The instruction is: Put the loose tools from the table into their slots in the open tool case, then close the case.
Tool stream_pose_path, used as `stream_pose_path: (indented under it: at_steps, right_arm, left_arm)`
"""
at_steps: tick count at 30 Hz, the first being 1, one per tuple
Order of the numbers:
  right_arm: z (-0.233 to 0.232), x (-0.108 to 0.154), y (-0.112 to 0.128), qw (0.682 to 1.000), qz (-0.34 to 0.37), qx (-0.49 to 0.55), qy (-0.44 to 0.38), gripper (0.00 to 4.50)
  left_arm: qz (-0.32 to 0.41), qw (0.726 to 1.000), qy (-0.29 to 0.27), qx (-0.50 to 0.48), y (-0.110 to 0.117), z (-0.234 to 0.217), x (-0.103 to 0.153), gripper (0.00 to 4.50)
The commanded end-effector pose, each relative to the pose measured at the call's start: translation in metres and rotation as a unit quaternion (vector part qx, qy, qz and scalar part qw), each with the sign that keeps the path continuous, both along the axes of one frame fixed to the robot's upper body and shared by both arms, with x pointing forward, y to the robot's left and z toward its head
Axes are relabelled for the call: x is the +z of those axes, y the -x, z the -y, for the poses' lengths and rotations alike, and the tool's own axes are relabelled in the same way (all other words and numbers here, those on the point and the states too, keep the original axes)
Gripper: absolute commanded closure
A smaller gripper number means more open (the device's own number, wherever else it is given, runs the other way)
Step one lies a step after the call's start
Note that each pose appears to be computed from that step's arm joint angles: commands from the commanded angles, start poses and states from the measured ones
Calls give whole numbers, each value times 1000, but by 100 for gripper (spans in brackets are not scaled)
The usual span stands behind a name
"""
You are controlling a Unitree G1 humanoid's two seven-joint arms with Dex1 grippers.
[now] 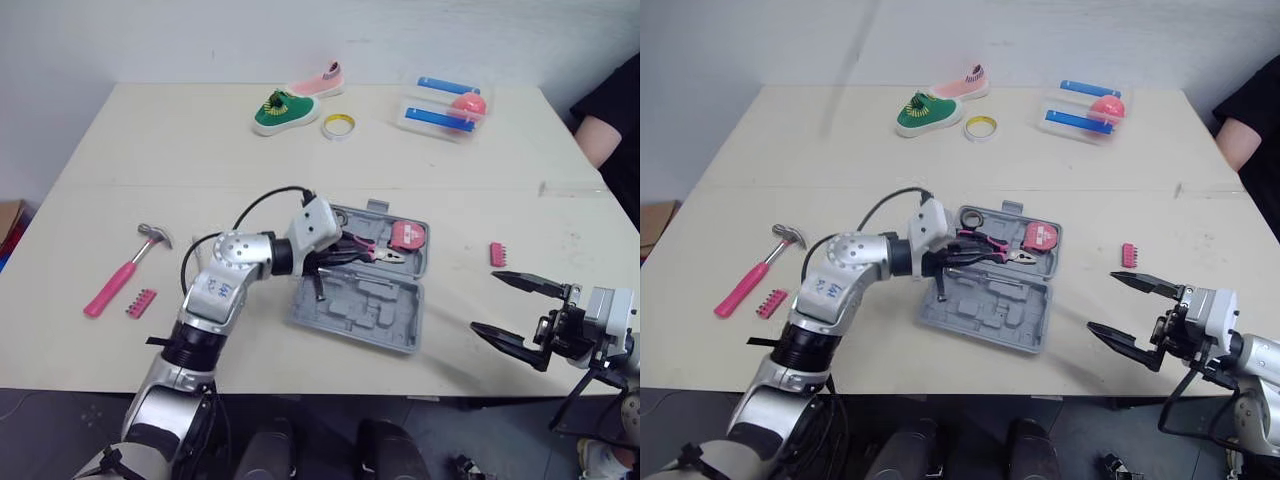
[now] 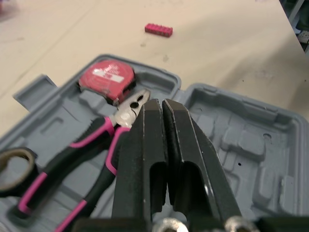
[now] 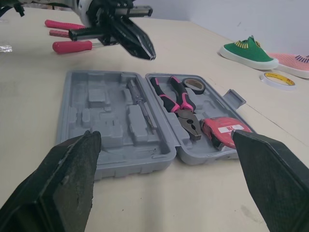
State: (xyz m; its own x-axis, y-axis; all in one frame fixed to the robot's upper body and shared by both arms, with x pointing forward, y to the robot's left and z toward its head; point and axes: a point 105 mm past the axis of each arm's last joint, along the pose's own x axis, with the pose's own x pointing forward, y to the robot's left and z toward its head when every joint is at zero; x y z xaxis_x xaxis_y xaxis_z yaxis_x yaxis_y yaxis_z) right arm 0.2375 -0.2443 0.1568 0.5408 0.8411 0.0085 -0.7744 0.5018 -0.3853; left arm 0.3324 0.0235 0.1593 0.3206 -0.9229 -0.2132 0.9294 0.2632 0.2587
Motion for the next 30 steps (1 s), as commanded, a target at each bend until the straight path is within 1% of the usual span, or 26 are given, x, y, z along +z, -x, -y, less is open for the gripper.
stream_pose_path:
  at_steps: [1, 2, 6, 11, 15, 18, 20, 22, 26, 30]
  right_arm:
    - [0, 10, 3, 1000, 25, 0, 1, 0]
    - [0, 9, 3, 1000, 24, -1, 1, 0]
    - [-1, 9, 3, 1000, 23, -1, 0, 0]
    - [-2, 9, 2, 1000, 24, -2, -1, 0]
    - [-2, 9, 2, 1000, 24, -2, -1, 0]
    - [-2, 9, 2, 1000, 25, -4, -1, 0]
    - [-2, 9, 2, 1000, 26, -5, -1, 0]
    - [-2, 9, 3, 1000, 26, -6, -1, 0]
    - [-2, 10, 3, 1000, 29, -8, -1, 0]
    - [-2, 11, 2, 999, 32, -10, -2, 0]
  left_arm:
    - [6, 1000, -16, 15, -3, 1, -10, 445]
    - [2, 1000, -14, 22, -5, 1, -13, 445]
    - [19, 998, -55, 2, -1, 6, -31, 445]
    - [-8, 998, -43, 44, -11, 0, -39, 445]
    - [-28, 996, -57, 66, -14, -5, -50, 445]
    - [-53, 994, -70, 67, -11, -7, -59, 445]
    - [-76, 991, -95, 60, -6, -9, -69, 445]
    - [-89, 989, -106, 59, -3, -9, -74, 445]
    - [-127, 975, -152, 98, -5, -20, -95, 445]
    - [-153, 966, -169, 121, -4, -26, -109, 445]
